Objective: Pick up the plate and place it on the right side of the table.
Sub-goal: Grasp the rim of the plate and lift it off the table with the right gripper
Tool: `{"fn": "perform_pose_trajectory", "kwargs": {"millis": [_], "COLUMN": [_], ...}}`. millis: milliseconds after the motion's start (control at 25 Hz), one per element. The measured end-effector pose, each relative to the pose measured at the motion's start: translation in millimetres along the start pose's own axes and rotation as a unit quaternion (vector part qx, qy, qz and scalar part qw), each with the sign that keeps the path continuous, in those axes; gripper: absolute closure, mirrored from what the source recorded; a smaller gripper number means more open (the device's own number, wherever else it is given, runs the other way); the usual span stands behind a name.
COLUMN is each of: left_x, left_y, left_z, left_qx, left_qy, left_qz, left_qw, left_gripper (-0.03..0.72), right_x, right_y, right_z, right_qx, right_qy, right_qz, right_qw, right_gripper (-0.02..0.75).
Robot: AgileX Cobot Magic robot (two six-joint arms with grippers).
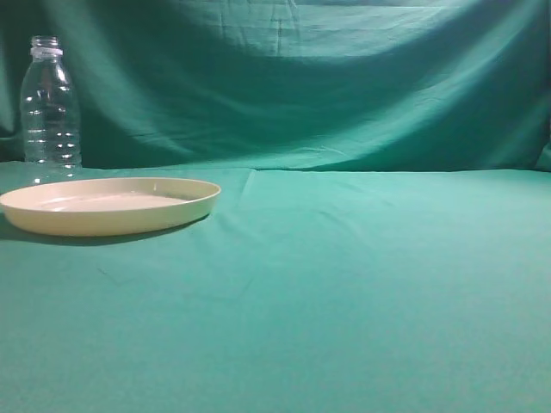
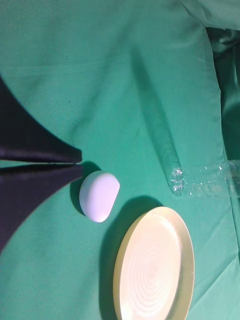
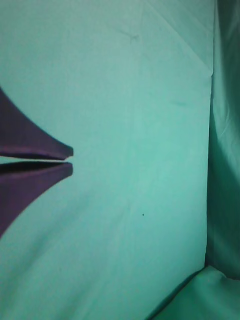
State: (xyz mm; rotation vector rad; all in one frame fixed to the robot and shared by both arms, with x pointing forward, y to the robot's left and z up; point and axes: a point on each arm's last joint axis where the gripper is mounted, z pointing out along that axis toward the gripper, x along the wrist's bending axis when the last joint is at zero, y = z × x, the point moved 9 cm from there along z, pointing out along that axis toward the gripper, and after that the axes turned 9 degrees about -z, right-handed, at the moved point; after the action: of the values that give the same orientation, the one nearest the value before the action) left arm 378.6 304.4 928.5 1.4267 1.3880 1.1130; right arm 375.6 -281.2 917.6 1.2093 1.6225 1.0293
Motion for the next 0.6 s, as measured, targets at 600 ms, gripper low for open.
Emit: {"fn": "perform_pose_trajectory", "kwargs": {"millis": [600], "left_x": [0.0], "left_y": [0.0], "left_z": [0.0], "left_qx": [0.0], "left_qy": [0.0], "left_qz": [0.0], "left_qw": [1.0], "left_gripper": [0.688], "right_x": [0.0], "right_y": [0.0], "right_z": [0.0], "right_qx": [0.0], "right_qy": [0.0], "right_qz": [0.0], "right_qw": [1.0], "right_gripper": [0.738]}}
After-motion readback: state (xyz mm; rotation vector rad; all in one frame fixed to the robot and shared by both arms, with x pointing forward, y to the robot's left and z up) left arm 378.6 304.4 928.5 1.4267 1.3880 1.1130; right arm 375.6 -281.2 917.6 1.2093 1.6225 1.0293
